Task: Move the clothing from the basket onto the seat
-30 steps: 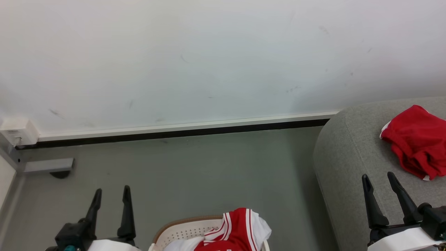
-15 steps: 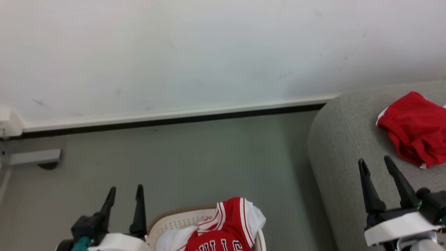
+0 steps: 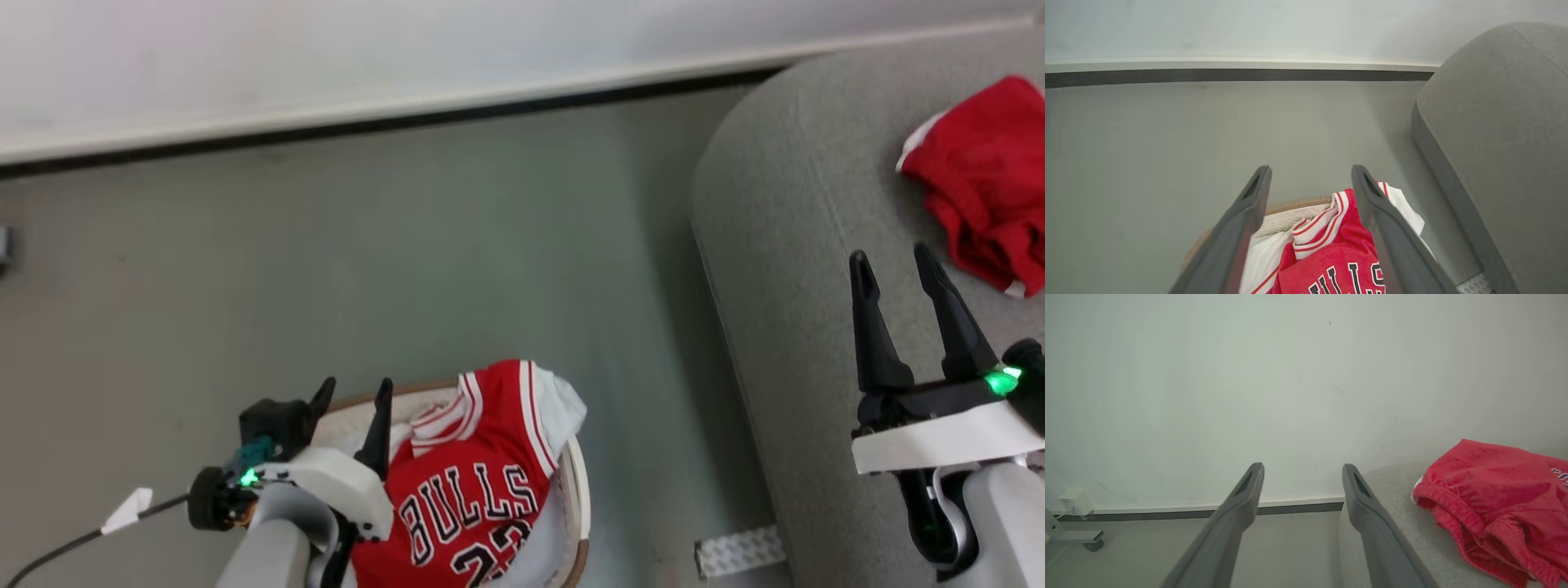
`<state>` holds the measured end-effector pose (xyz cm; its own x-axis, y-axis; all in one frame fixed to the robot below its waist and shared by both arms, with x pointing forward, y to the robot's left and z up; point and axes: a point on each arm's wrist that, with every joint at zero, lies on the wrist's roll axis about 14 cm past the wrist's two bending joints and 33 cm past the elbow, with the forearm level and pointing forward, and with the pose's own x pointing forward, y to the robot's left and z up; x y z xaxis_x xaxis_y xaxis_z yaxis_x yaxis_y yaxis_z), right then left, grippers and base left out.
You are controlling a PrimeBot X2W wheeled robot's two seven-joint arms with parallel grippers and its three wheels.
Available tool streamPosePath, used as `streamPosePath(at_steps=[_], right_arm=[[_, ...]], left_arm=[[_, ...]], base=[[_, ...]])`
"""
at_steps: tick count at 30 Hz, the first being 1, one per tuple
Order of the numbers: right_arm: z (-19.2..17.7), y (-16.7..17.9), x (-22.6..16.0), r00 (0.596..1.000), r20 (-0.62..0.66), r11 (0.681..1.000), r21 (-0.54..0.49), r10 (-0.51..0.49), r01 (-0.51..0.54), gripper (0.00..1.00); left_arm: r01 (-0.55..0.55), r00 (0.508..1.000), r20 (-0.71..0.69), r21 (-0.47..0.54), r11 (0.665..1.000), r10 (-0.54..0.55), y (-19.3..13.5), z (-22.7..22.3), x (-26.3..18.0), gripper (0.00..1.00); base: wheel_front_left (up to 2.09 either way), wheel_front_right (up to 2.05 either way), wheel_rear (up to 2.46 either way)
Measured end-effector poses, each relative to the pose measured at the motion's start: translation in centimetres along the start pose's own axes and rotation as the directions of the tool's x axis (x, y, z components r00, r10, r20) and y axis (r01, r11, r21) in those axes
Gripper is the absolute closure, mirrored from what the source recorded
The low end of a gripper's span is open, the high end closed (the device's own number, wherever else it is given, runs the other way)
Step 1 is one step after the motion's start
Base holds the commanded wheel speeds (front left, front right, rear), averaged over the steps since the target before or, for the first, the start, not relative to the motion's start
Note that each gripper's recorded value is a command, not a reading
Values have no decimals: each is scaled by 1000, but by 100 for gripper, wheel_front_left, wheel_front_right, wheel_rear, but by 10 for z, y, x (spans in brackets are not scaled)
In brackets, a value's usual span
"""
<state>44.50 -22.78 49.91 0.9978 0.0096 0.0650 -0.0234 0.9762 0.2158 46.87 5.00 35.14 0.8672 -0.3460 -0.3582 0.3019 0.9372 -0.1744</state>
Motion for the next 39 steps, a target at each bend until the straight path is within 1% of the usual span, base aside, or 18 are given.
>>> streamPosePath(at_steps=[3, 8, 12, 17, 20, 23, 24, 29, 30, 32, 34, 35, 38, 39], right_arm=[[-9, -3, 11, 1000, -9, 1000, 11, -12, 12, 0], [-26, -7, 26, 999, -30, 999, 27, -36, 37, 0], [-36, -14, 32, 997, -46, 998, 28, -57, 59, 0], [-53, -29, 33, 991, -85, 995, 14, -100, 102, 0], [-64, -38, 32, 986, -110, 992, 3, -125, 126, 0], [-74, -44, 31, 981, -134, 990, -7, -144, 144, 0], [-74, -44, 31, 981, -134, 990, -7, -144, 144, 0], [-85, -55, 26, 970, -166, 984, -23, -178, 176, 0], [-88, -56, 25, 968, -173, 983, -26, -181, 179, 0], [-92, -57, 24, 965, -184, 982, -29, -186, 184, 0], [-93, -59, 24, 964, -187, 982, -35, -190, 187, 0], [-94, -59, 25, 964, -187, 982, -36, -191, 187, 0], [-92, -59, 27, 965, -180, 982, -32, -188, 186, 0], [-92, -58, 28, 966, -179, 982, -31, -187, 185, 0]], left_arm=[[5, 994, -114, -1, 1000, -5, 8, -34, 16, 0], [31, 958, -282, -37, 999, -41, 10, -91, 35, 0], [58, 907, -415, -53, 997, -74, 4, -135, 43, 0], [102, 836, -534, -81, 991, -130, -12, -177, 53, 0], [140, 787, -596, -82, 987, -161, -20, -200, 57, 0], [174, 714, -676, -80, 981, -182, -24, -227, 53, 0], [174, 714, -676, -80, 981, -182, -24, -227, 53, 0], [231, 530, -825, -84, 969, -198, -33, -271, 27, 0], [235, 509, -838, -84, 968, -196, -32, -277, 24, 0], [240, 498, -845, -82, 967, -195, -30, -283, 24, 0], [245, 488, -850, -83, 966, -197, -30, -287, 23, 97], [243, 489, -849, -86, 966, -199, -31, -288, 24, 100], [237, 503, -841, -85, 968, -197, -29, -285, 24, 100], [230, 517, -833, -88, 969, -198, -29, -282, 26, 100]], base=[[0, 0, 0], [0, 0, 0], [0, 0, 0], [0, 0, 0], [0, 0, 0], [0, 0, 0], [0, 0, 0], [0, 0, 0], [0, 0, 0], [0, 0, 0], [0, 0, 0], [0, 0, 0], [0, 0, 0], [0, 0, 0]])
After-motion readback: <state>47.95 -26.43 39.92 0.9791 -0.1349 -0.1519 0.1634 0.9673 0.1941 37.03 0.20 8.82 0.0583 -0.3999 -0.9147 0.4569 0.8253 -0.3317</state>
